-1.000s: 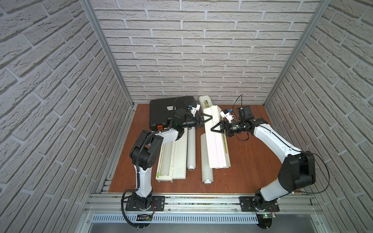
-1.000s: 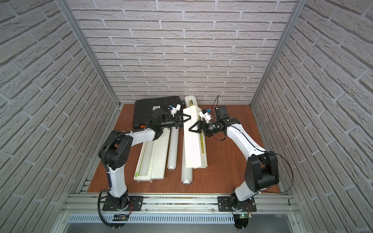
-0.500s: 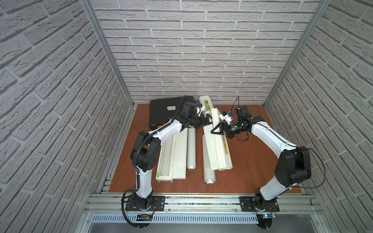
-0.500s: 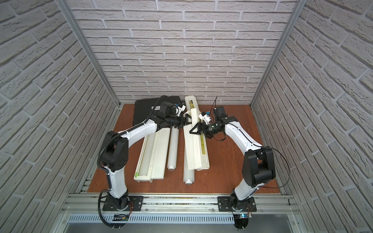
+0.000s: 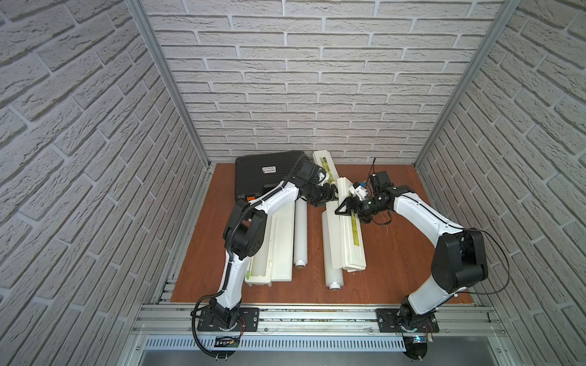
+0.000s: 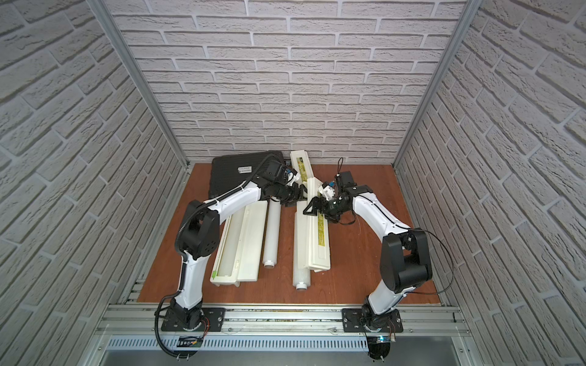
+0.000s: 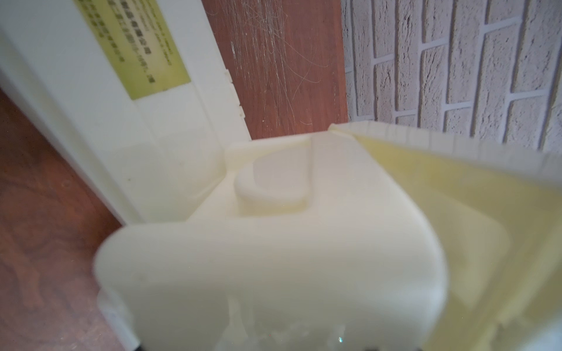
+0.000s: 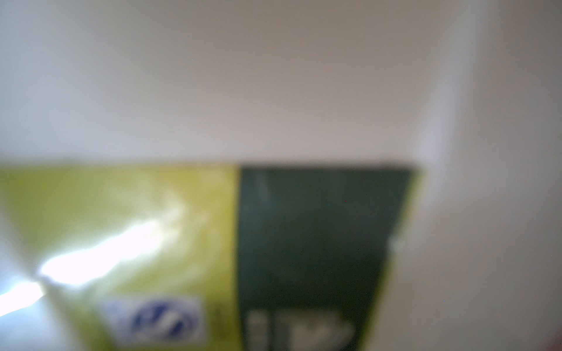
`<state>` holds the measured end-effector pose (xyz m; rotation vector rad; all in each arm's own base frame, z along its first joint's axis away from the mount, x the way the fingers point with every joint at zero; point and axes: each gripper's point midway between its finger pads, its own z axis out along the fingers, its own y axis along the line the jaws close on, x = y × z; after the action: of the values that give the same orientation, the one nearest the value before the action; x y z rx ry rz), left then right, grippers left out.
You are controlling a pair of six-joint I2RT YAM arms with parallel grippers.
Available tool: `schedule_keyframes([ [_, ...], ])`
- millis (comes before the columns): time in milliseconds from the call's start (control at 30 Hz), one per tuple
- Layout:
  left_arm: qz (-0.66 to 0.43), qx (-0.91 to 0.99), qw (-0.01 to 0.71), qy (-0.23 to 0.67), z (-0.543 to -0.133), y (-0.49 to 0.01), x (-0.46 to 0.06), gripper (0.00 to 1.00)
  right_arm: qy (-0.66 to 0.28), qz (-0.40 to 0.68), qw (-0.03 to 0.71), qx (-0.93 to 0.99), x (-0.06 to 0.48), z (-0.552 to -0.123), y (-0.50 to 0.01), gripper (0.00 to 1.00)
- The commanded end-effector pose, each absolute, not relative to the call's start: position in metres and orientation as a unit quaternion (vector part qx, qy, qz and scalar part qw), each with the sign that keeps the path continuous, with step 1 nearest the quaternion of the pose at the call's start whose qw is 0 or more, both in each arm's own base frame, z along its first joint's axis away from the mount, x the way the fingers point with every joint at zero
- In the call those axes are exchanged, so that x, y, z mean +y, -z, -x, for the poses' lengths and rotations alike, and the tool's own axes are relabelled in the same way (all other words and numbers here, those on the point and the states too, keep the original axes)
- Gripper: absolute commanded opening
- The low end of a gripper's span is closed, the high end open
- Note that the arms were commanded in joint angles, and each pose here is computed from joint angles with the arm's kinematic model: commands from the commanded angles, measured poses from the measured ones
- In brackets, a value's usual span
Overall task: Put plastic wrap rolls into dispensers
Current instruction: Open the lid of the plastic wrap cutting box.
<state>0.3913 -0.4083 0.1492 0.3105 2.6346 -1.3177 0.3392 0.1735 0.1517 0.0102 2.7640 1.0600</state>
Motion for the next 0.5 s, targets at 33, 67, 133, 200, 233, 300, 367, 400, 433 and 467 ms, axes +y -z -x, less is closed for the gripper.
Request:
schedule_keyframes([
  [33, -0.127, 0.913, 0.052, 0.385, -0.367, -0.087, -0.427, 0.7, -0.425, 0.047, 0.078, 0.901, 0.201, -0.313, -0.18, 0.68],
  [67, -0.128, 0.916, 0.049, 0.378, -0.366, -0.082, -0.426, 0.69, -0.417, 0.04, 0.073, 0.905, 0.197, -0.313, -0.176, 0.68],
  [133, -0.127, 0.92, 0.042, 0.369, -0.364, -0.071, -0.425, 0.65, -0.411, 0.028, 0.067, 0.909, 0.191, -0.312, -0.171, 0.69],
  [200, -0.126, 0.926, 0.034, 0.355, -0.362, -0.058, -0.42, 0.61, -0.407, 0.014, 0.058, 0.912, 0.185, -0.31, -0.164, 0.7],
  [233, -0.127, 0.928, 0.031, 0.35, -0.361, -0.054, -0.417, 0.6, -0.407, 0.009, 0.055, 0.912, 0.183, -0.31, -0.161, 0.7],
  [300, -0.129, 0.932, 0.027, 0.338, -0.357, -0.044, -0.412, 0.58, -0.409, 0.0, 0.046, 0.911, 0.18, -0.307, -0.156, 0.71],
  [367, -0.13, 0.936, 0.023, 0.325, -0.354, -0.035, -0.407, 0.57, -0.411, -0.001, 0.043, 0.911, 0.179, -0.306, -0.154, 0.72],
  [400, -0.13, 0.939, 0.021, 0.318, -0.353, -0.031, -0.404, 0.56, -0.415, 0.001, 0.04, 0.909, 0.18, -0.304, -0.154, 0.73],
  [433, -0.131, 0.941, 0.018, 0.312, -0.351, -0.027, -0.401, 0.56, -0.417, 0.002, 0.039, 0.908, 0.18, -0.303, -0.154, 0.75],
  [467, -0.133, 0.942, 0.015, 0.308, -0.35, -0.024, -0.4, 0.55, -0.418, 0.005, 0.037, 0.908, 0.181, -0.302, -0.155, 0.76],
])
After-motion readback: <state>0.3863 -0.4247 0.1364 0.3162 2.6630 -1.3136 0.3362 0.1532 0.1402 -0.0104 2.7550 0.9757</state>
